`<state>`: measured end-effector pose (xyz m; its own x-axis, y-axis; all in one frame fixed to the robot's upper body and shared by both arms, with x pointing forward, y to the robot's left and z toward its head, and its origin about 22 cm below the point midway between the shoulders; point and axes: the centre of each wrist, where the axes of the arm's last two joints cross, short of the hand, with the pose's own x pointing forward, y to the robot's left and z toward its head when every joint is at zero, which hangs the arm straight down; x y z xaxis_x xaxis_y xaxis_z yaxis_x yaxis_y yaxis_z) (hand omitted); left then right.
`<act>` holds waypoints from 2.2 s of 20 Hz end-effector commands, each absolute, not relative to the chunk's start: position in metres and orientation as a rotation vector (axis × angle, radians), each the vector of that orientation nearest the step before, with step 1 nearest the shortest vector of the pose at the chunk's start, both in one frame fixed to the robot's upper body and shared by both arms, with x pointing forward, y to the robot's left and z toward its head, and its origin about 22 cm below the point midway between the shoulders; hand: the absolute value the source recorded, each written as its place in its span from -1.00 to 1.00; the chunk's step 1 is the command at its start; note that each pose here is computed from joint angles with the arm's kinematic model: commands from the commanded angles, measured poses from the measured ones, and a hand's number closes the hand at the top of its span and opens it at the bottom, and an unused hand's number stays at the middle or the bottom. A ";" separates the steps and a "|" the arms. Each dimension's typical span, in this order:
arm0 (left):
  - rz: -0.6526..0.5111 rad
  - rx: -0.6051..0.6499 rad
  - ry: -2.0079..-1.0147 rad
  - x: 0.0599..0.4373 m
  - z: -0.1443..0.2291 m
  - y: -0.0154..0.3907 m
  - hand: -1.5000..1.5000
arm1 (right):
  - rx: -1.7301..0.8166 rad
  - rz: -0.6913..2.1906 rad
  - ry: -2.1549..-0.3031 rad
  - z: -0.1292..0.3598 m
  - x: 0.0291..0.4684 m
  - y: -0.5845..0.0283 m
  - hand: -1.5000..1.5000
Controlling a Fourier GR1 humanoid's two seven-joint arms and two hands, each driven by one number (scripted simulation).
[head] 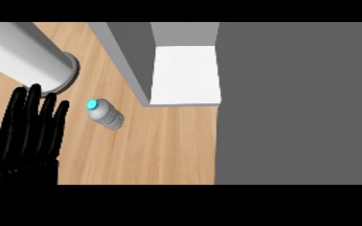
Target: Pick up the bottled water, place it into the cabinet and close the cabinet
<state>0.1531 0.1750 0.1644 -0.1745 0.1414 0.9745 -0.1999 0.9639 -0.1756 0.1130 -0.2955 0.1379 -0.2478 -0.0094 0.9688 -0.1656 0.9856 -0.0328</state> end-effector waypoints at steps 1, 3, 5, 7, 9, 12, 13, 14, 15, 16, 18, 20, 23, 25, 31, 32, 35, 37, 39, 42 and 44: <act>0.304 0.083 -1.693 0.146 0.159 0.195 -1.00 | 0.242 0.137 -1.881 0.174 0.077 -0.282 -1.00; 0.310 0.087 -1.664 0.155 0.152 0.200 -1.00 | 0.262 0.136 -1.870 0.174 0.085 -0.284 -1.00; 0.292 0.123 -1.638 0.167 0.140 0.197 -1.00 | 0.262 0.130 -1.883 0.173 0.084 -0.290 -1.00; 0.307 0.169 -1.621 0.176 0.114 0.206 -1.00 | 0.275 0.118 -1.892 0.165 0.076 -0.285 -1.00; 0.304 0.143 -1.625 0.170 0.113 0.222 -1.00 | 0.249 0.116 -1.888 0.162 0.078 -0.291 -1.00; 0.270 0.186 -1.599 0.196 0.087 0.226 -1.00 | 0.292 0.137 -1.878 0.155 0.078 -0.300 -1.00; 0.262 0.161 -1.605 0.191 0.085 0.235 -1.00 | 0.279 0.122 -1.906 0.161 0.075 -0.296 -1.00; 0.236 0.179 -1.591 0.192 0.065 0.239 -1.00 | 0.266 0.100 -1.905 0.150 0.077 -0.295 -1.00; 0.221 0.216 -1.601 0.195 0.065 0.235 -1.00 | 0.283 0.126 -1.916 0.161 0.074 -0.295 -1.00; 0.237 0.195 -1.615 0.198 0.068 0.251 -1.00 | 0.267 0.121 -1.904 0.155 0.069 -0.300 -1.00; 0.222 0.202 -1.615 0.186 0.059 0.261 -1.00 | 0.280 0.123 -1.899 0.165 0.064 -0.290 -1.00; 0.259 0.182 -1.597 0.215 0.058 0.280 -1.00 | 0.270 0.126 -1.906 0.158 0.076 -0.304 -1.00; 0.259 0.203 -1.586 0.216 0.034 0.288 -1.00 | 0.287 0.140 -1.889 0.160 0.063 -0.298 -1.00; 0.237 0.230 -1.581 0.227 0.011 0.266 -1.00 | 0.298 0.136 -1.894 0.163 0.070 -0.298 -1.00; 0.267 0.273 -1.523 0.247 -0.016 0.298 -1.00 | 0.299 0.144 -1.909 0.159 0.067 -0.303 -1.00; 0.258 0.261 -1.514 0.245 -0.021 0.277 -1.00 | 0.292 0.131 -1.913 0.156 0.063 -0.303 -1.00; 0.266 0.232 -1.479 0.254 -0.030 0.296 -1.00 | 0.307 0.138 -1.898 0.157 0.058 -0.299 -1.00; 0.261 0.251 -1.471 0.252 -0.051 0.302 -1.00 | 0.322 0.131 -1.905 0.159 0.057 -0.297 -1.00; 0.270 0.240 -1.457 0.252 -0.070 0.283 -1.00 | 0.322 0.130 -1.909 0.155 0.064 -0.317 -1.00; 0.290 0.227 -1.448 0.256 -0.074 0.283 -1.00 | 0.326 0.145 -1.889 0.162 0.061 -0.306 -1.00; 0.294 0.253 -1.436 0.250 -0.088 0.304 -1.00 | 0.313 0.134 -1.899 0.155 0.052 -0.307 -1.00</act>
